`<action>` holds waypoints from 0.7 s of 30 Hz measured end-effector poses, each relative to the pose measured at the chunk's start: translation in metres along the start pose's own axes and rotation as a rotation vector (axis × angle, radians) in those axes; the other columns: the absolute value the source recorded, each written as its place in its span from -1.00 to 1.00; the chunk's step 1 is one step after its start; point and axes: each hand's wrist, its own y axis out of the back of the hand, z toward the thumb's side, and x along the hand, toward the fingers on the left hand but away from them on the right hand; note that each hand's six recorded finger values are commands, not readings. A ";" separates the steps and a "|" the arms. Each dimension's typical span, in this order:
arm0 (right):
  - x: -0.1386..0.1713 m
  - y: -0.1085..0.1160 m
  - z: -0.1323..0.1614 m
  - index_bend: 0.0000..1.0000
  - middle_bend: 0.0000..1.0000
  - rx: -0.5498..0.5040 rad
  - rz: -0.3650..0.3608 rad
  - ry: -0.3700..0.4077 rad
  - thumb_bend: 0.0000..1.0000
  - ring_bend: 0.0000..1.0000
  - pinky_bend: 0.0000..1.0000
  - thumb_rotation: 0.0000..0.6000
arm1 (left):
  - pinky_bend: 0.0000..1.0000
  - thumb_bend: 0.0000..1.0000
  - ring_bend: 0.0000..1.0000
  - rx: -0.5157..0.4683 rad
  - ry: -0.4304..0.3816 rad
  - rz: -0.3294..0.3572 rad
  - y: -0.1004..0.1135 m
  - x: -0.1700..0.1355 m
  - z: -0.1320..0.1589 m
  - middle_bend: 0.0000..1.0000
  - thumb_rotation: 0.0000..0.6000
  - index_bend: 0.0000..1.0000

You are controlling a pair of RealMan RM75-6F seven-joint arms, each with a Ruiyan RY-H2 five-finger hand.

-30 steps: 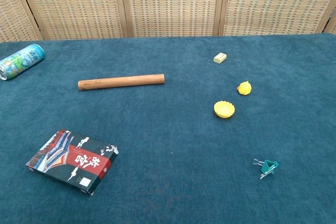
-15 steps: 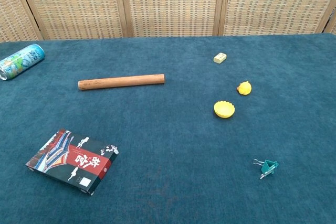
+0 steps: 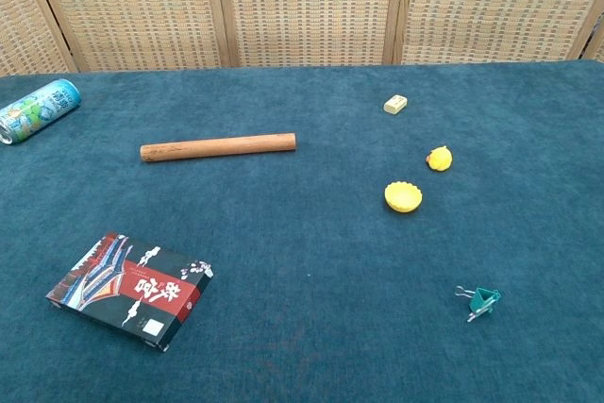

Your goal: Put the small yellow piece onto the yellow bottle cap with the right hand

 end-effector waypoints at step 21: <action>-0.149 -0.020 0.127 -0.32 -0.82 -0.022 0.103 0.188 -0.61 -1.00 -0.77 1.00 | -1.00 -0.90 -1.00 0.005 0.009 -0.028 -0.008 0.006 -0.002 -1.00 1.00 -1.00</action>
